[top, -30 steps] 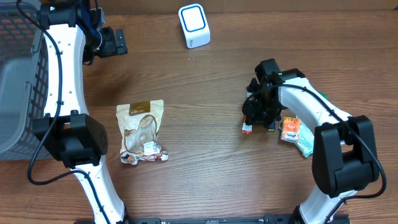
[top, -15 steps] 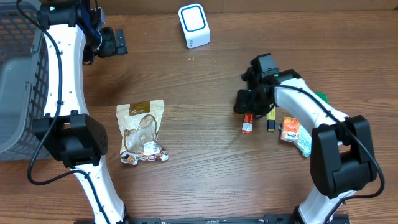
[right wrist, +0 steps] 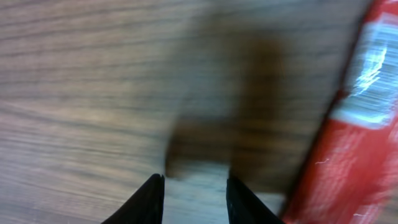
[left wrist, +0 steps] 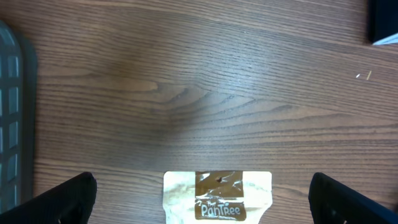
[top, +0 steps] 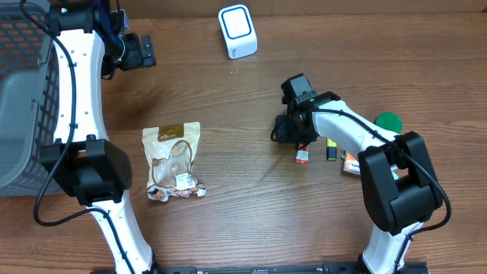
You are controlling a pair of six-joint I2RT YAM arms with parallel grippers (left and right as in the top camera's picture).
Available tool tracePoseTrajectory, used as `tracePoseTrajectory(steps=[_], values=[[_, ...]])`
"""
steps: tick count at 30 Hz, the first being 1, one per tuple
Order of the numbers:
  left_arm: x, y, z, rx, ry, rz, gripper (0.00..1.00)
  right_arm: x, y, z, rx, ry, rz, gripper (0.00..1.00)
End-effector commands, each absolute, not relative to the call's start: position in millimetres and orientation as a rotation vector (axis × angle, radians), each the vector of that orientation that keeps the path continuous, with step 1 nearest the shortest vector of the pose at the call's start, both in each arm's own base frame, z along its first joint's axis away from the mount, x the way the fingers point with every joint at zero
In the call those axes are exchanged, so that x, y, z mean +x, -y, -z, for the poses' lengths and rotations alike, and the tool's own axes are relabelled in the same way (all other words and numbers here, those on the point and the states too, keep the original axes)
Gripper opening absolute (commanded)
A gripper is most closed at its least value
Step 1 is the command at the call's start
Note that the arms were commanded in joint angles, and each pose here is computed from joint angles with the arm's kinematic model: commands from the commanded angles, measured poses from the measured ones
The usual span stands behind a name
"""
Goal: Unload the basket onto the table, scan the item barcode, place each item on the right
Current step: 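Release the red sachet and move the right gripper left to the PanTree bag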
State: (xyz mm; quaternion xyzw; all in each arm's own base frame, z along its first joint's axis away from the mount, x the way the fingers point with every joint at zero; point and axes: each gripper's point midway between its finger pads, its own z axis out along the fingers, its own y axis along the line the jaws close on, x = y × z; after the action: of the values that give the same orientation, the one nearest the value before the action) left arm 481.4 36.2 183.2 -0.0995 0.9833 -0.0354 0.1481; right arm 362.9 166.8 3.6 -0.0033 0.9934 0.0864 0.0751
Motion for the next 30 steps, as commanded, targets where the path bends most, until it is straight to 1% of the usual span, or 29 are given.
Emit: tracePoseTrajectory(steps=[1,6,8,9,11,13,16,18,20,24,25,28,30], values=[[480,-38,-185,-0.273,-2.826,0.089,1.0,365,-128,6,0.16,-2.984,-0.025,0.33],[480,-38,-185,-0.273,-2.826,0.089,1.0,354,-100,4,0.25,-3.036,0.049,0.33],[480,-38,-185,-0.273,-2.826,0.089,1.0,354,-96,-2,0.244,-3.047,0.049,0.32],[480,-38,-185,-0.273,-2.826,0.089,1.0,353,-99,-8,0.196,-3.063,0.025,0.32],[480,-38,-185,-0.273,-2.826,0.089,1.0,354,-115,-28,0.077,-3.085,-0.099,0.33],[480,-38,-185,-0.273,-2.826,0.089,1.0,358,-147,-57,-0.038,-3.067,-0.328,0.34],[480,-38,-185,-0.273,-2.826,0.089,1.0,362,-201,-100,-0.175,-2.978,-0.646,0.41],[480,-37,-185,-0.271,-2.826,0.089,1.0,363,-233,-117,-0.274,-2.906,-0.74,0.45],[480,-37,-185,-0.271,-2.826,0.09,0.99,367,-263,-124,-0.316,-2.829,-0.778,0.54],[480,-38,-185,-0.271,-2.826,0.089,1.0,364,-328,-127,-0.435,-2.695,-0.815,0.59],[480,-38,-185,-0.271,-2.826,0.089,1.0,362,-342,-126,-0.464,-2.665,-0.804,0.66],[480,-38,-185,-0.271,-2.826,0.089,1.0,351,-381,-113,-0.509,-2.606,-0.712,0.72],[480,-38,-185,-0.271,-2.826,0.09,1.0,344,-399,-97,-0.544,-2.57,-0.598,0.77]])
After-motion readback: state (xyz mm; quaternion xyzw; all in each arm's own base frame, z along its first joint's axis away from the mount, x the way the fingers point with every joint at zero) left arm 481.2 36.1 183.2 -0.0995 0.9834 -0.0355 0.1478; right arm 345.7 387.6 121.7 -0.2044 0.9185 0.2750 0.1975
